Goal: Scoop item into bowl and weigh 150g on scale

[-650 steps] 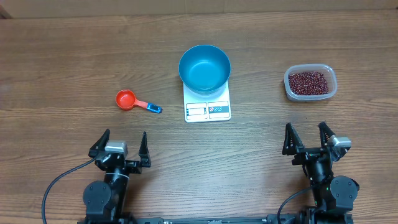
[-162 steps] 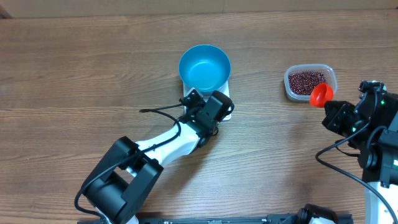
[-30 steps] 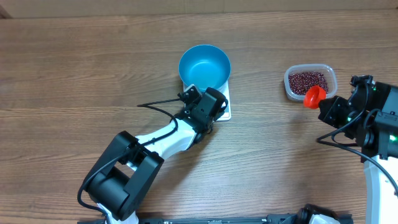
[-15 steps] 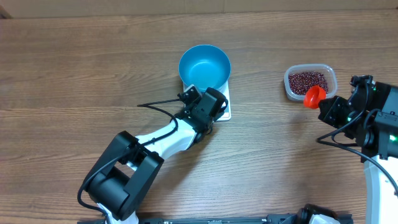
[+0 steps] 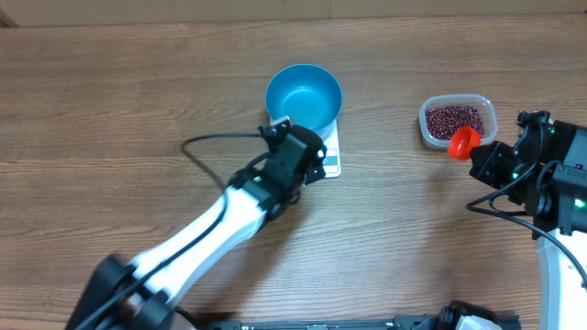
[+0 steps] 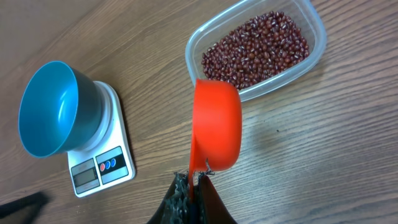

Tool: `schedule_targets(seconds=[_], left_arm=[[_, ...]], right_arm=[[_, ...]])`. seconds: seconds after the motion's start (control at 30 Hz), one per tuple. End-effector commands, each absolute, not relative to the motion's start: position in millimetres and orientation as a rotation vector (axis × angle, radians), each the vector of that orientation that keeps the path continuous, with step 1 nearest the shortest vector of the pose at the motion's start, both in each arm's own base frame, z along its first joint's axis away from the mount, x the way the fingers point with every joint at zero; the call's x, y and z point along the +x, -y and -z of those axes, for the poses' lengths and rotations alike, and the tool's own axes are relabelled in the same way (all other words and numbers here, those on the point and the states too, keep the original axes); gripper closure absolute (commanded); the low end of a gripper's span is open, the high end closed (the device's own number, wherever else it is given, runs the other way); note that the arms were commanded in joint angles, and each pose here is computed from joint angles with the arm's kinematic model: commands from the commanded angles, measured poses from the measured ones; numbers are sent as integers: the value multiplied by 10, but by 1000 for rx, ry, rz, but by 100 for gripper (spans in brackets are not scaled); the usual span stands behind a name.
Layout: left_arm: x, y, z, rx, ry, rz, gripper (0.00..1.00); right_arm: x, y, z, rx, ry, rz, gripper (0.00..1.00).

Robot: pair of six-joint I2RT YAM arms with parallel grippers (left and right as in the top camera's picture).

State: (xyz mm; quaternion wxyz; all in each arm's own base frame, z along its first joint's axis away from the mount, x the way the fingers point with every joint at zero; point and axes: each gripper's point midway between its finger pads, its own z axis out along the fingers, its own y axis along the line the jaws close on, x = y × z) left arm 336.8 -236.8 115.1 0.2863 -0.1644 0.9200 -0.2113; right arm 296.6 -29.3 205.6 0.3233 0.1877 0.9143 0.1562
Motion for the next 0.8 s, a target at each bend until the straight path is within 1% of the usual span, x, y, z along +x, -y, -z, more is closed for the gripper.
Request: schedule_targets(seconds=[0.0,0.07,0.13,0.17,0.23,0.27,0.33,0.37,0.43,0.47,0.5,0.53,0.57,0.6,0.63,0.67,0.77], left_arm=[[3389,2026,-1728,-255,-2300,396,89],[3351,1820,-1937,-188,-2242,280,78],[3320,1682,-2006,-154,-2222,191,72],[3302,1604,-2022,-142,-2217,139,71],[3261,1493,-2003,-122,-2227,59,64],[3241,1467,-1980,-114,-2238,38,59],[3211,1460,-1941,-104,-2259,32,54],[3201,1490,-1929,-95,-2269,51,50],[3168,1608,-1898,-64,-2299,128,29],[3154,1656,-1889,-51,-2309,160,16],[3130,1716,-1874,-33,-2326,200,0],[3127,1741,-1870,-28,-2329,216,24],[3123,1777,-1871,-20,-2332,240,75],[3119,1797,-1870,-21,-2335,255,96],[3092,1889,-1842,-86,-2359,348,96],[3059,1964,-1777,-235,-2396,451,96],[3023,2098,-1550,-439,-2467,540,96]], right_arm=[[3004,277,-2171,464,-2368,-431,96],[3007,214,-2192,445,-2364,-478,96],[3007,211,-2193,444,-2364,-479,96],[3007,211,-2193,444,-2364,-480,96],[3007,212,-2193,444,-2364,-479,96],[3007,212,-2192,444,-2364,-479,96],[3007,212,-2193,444,-2364,-479,96],[3008,212,-2193,444,-2363,-479,96],[3008,212,-2192,444,-2364,-479,96],[3007,213,-2193,444,-2364,-479,96],[3007,213,-2193,444,-2364,-479,96],[3007,212,-2193,444,-2364,-479,96],[3008,212,-2192,444,-2364,-479,96],[3007,212,-2193,444,-2364,-479,96],[3007,212,-2193,444,-2364,-479,96],[3007,212,-2193,444,-2364,-479,96],[3012,213,-2196,443,-2362,-478,96]])
